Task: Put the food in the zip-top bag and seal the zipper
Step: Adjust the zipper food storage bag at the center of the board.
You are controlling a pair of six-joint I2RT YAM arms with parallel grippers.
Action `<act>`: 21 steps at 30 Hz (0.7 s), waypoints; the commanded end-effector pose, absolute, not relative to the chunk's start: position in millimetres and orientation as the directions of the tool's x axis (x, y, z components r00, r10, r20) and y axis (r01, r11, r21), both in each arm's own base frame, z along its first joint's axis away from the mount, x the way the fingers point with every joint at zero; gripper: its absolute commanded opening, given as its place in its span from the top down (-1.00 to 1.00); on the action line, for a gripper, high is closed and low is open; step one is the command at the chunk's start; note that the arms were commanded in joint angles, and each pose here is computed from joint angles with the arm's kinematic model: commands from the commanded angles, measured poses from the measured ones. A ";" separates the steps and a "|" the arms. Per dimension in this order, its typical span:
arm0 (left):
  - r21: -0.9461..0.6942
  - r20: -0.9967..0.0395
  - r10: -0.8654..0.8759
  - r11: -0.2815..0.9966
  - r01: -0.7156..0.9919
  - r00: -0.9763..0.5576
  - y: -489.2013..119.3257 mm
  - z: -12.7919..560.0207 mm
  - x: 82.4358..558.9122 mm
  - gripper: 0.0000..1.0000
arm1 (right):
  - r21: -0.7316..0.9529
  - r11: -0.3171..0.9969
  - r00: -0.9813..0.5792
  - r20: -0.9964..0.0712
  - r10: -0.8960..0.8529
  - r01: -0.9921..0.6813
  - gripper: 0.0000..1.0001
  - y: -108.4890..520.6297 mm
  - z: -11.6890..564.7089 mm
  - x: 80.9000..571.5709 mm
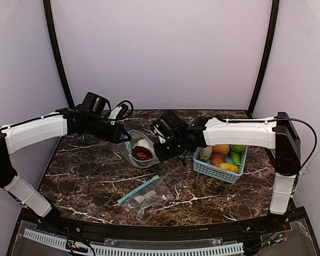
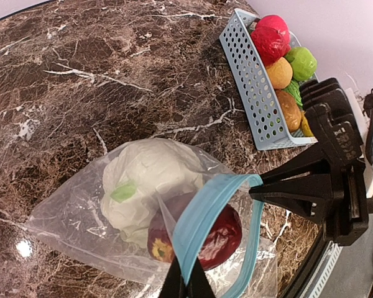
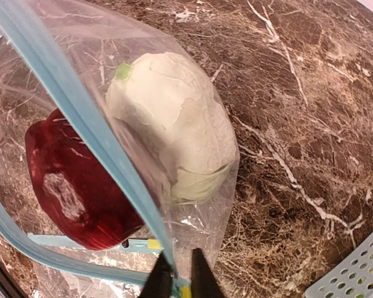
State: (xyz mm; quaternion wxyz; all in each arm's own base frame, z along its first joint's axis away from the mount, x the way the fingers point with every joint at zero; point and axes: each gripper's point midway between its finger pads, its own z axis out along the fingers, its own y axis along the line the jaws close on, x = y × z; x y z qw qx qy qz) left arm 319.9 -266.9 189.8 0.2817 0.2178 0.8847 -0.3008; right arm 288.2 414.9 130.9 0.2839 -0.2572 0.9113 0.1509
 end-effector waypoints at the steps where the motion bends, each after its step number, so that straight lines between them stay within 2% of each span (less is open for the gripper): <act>1: -0.382 -0.639 0.220 0.741 0.552 -0.737 -260.8 195.2 323.8 0.99 | 0.131 0.804 -0.679 -0.624 -0.388 -0.580 1.00 419.0 158.4 292.1; 9: -0.332 -0.651 0.235 0.767 0.550 -0.721 -253.0 197.6 326.9 0.99 | 0.288 0.583 -0.603 -0.648 -0.465 -0.759 1.00 426.6 229.6 228.7; 18: -0.397 -0.627 0.264 0.701 0.592 -0.733 -269.3 194.8 318.4 0.99 | 0.495 0.539 -0.726 -0.555 -0.407 -0.681 1.00 427.7 212.4 205.2; 21: -0.393 -0.624 0.283 0.692 0.606 -0.728 -272.6 192.6 315.5 0.89 | 0.532 0.539 -0.751 -0.548 -0.368 -0.653 1.00 430.0 205.1 209.2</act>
